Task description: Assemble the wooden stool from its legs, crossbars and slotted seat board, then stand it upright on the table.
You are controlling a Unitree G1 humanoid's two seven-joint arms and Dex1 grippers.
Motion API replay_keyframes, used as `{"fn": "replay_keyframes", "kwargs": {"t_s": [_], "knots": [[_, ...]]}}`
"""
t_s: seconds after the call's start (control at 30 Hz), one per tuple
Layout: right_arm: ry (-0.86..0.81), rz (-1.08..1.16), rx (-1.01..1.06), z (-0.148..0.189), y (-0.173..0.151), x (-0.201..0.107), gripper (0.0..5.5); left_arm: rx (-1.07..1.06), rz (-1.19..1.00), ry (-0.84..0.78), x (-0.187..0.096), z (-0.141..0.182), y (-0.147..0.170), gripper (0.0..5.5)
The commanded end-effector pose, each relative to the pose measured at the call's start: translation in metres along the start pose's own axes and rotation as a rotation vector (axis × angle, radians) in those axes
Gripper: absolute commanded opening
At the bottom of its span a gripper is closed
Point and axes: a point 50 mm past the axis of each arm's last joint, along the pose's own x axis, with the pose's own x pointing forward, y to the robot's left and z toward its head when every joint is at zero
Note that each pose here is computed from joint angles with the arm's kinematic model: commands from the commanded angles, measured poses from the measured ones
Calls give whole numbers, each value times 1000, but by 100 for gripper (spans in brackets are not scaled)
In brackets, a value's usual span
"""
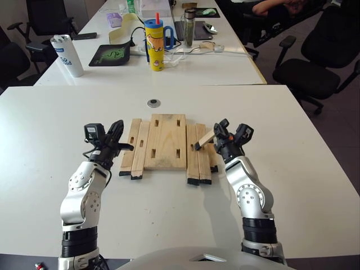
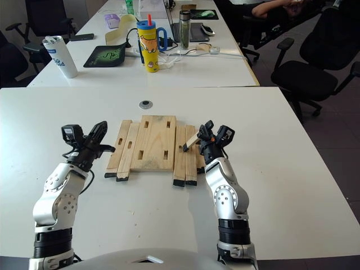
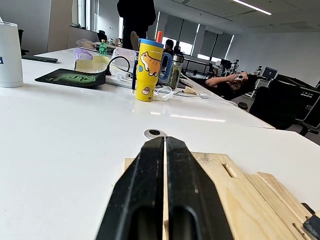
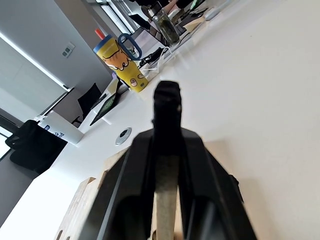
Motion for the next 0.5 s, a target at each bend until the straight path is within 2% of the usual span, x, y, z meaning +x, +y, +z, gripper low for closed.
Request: {"fn": "replay_keyframes", "kwargs": {"t_s": [0.03, 0.23, 0.5], "knots": [[25, 23, 230, -19, 20, 3, 43, 17, -16, 12, 2, 0, -1, 10], [34, -1, 225, -23, 21, 2, 43, 26, -36, 5, 2, 1, -2, 10], [47, -131, 128, -36, 0, 4, 43, 49, -82, 1, 6, 5, -6, 10]]}}
